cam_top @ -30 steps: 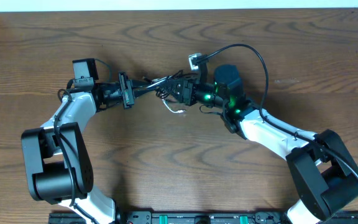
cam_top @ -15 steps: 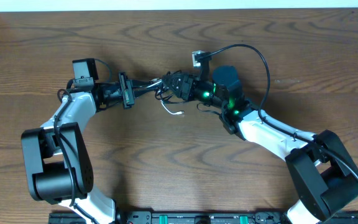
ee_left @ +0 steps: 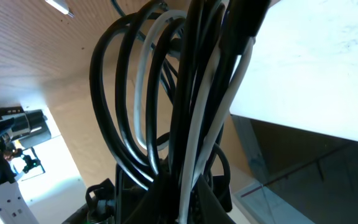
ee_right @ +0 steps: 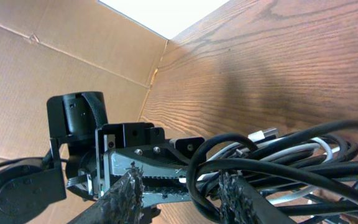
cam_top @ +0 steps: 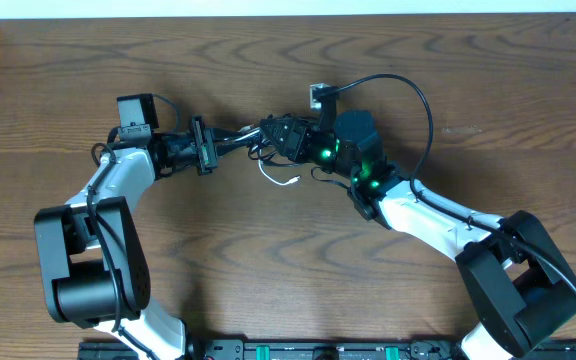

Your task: Untangle cables

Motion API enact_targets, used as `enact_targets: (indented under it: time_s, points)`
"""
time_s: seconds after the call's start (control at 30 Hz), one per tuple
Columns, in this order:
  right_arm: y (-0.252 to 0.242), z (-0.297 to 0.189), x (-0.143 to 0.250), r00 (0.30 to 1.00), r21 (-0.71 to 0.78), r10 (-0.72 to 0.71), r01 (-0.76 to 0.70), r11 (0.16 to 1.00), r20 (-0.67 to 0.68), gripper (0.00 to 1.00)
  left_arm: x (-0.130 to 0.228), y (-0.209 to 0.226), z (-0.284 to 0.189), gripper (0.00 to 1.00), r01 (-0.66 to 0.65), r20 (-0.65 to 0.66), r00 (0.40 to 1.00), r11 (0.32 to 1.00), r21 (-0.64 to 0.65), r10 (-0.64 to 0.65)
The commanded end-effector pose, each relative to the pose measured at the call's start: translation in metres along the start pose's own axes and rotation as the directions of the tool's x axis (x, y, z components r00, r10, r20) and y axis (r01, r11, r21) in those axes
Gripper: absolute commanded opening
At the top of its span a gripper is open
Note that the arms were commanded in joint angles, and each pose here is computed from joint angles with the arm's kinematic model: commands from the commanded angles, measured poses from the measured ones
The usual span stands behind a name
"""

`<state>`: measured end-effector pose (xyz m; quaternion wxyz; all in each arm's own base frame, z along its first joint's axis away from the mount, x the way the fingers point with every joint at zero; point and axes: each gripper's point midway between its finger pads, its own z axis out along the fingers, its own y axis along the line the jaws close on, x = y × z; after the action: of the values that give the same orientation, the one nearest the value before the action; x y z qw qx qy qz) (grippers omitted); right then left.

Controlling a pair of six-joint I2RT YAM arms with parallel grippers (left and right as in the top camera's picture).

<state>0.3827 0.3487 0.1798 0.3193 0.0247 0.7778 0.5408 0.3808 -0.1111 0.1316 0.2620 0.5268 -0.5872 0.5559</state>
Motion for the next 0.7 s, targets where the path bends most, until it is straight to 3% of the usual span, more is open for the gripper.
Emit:
enact_targets:
  time_s: [0.0, 0.67]
  points:
    - [0.008, -0.001, -0.006, 0.998, -0.008, 0.063, -0.063, 0.998, 0.026, 0.36, 0.007, -0.003, -0.001, 0.08, -0.025, -0.010, 1.000, 1.000, 0.005, 0.025]
    - [0.016, 0.004, 0.009, 0.998, -0.014, 0.055, -0.055, 0.998, 0.002, 0.36, 0.007, -0.003, -0.001, 0.08, -0.025, -0.010, 1.000, 1.000, 0.005, 0.025]
